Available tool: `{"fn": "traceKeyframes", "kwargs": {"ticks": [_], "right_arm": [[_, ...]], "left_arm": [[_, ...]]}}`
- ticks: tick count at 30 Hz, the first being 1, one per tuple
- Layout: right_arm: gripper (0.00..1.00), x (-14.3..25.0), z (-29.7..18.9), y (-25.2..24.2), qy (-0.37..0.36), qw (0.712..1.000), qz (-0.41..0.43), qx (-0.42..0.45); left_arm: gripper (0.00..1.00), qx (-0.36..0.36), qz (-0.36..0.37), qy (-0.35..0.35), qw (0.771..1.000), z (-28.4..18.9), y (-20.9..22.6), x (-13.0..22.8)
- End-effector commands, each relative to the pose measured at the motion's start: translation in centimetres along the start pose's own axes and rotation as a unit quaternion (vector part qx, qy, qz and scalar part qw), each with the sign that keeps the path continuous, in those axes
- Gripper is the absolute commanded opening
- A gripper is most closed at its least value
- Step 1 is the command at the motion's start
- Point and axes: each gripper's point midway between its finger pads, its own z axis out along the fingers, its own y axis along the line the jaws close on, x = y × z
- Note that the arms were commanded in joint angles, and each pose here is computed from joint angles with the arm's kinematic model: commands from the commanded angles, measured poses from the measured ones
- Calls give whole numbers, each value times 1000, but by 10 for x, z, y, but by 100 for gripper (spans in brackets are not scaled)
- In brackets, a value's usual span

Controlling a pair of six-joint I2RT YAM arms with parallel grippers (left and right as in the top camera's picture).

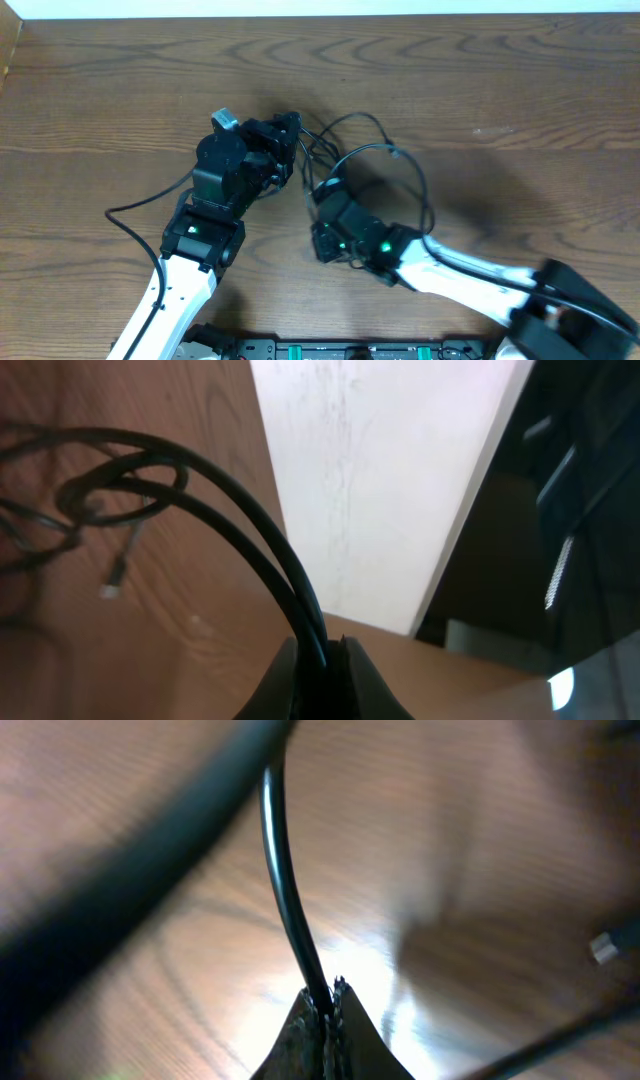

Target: Untangle cables

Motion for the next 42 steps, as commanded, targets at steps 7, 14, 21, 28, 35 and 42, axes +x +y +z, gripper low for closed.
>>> {"fn": "traceKeyframes", "kwargs": {"ticks": [7, 14, 21, 28, 35, 42], "right_arm": [[1, -57, -113, -69, -140, 975, 21, 170], [1, -67, -192, -105, -209, 950, 62, 225], [1, -80, -268, -134, -316, 908, 120, 247], [1, -87, -331, -152, -419, 853, 166, 264], [1, -85, -362, -177, -460, 805, 201, 317], [9, -94, -312, -133, -388, 892, 160, 167]], "left_arm": [[8, 6, 230, 17, 973, -1, -3, 7], [8, -55, 272, 39, 960, -3, 29, 8], [8, -145, 294, 9, 945, -11, 67, -12], [8, -224, 295, -45, 928, -25, 95, -38], [8, -267, 294, -54, 916, -34, 112, -45], [8, -161, 366, 69, 914, -16, 83, 1]]}}
